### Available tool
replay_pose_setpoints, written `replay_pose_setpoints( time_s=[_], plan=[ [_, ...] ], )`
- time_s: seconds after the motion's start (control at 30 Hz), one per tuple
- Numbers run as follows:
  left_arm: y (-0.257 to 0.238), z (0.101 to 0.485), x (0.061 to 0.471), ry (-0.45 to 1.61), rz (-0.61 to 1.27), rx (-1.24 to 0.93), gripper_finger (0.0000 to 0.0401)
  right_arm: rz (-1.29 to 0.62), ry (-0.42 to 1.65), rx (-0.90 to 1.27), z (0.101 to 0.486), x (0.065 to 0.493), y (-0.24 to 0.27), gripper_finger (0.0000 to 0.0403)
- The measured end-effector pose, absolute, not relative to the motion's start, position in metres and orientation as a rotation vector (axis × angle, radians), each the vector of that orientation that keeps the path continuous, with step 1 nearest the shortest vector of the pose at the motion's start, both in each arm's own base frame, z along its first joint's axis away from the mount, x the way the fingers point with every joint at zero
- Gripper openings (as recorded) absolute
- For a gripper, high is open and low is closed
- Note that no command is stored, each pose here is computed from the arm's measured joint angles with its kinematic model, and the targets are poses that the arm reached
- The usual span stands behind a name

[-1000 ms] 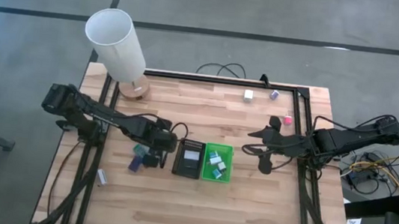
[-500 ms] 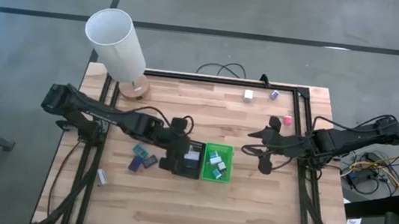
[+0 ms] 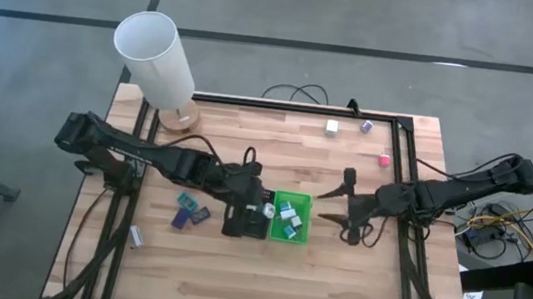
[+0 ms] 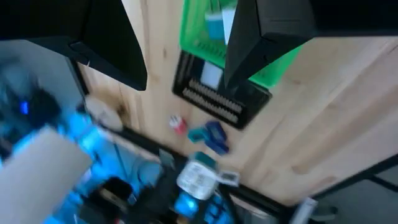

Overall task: Pick & Place Office items
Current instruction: Put the blue charger adapter into the green basket

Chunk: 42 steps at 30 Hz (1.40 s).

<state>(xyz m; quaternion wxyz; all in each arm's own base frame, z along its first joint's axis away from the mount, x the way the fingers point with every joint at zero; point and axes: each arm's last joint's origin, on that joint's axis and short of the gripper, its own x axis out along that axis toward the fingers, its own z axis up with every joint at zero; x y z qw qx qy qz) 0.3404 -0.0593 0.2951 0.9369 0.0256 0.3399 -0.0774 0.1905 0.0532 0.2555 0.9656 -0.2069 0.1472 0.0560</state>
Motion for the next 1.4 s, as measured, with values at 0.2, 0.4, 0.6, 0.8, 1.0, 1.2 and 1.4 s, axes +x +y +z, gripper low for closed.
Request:
replay_pose_setpoints(
  time_s=[0.2,0.4,0.6,0.8,1.0,1.2,1.4],
  plan=[
    [-0.057,0.303,0.341,0.708,-0.253,-0.089,0.0138,0.135,0.26,-0.476,0.255,0.191,0.054,0.0216],
    [-0.048,0.306,0.343,0.711,-0.309,-0.211,0.0138,0.214,0.233,-0.464,0.26,0.194,0.058,0.0216],
    [-0.039,0.303,0.349,0.693,-0.317,-0.24,0.0138,0.226,0.288,-0.492,0.257,0.212,0.063,0.0216],
    [-0.034,0.301,0.352,0.693,-0.316,-0.251,0.0138,0.23,0.316,-0.533,0.262,0.237,0.071,0.0216],
    [-0.033,0.301,0.352,0.694,-0.316,-0.253,0.0138,0.237,0.306,-0.592,0.273,0.256,0.077,0.0216],
    [-0.033,0.299,0.352,0.704,-0.314,-0.254,0.0138,0.242,0.298,-0.634,0.28,0.269,0.081,0.0216],
    [-0.033,0.301,0.354,0.676,-0.317,-0.252,0.0138,0.194,0.36,-0.714,0.28,0.291,0.086,0.0216]
  ],
)
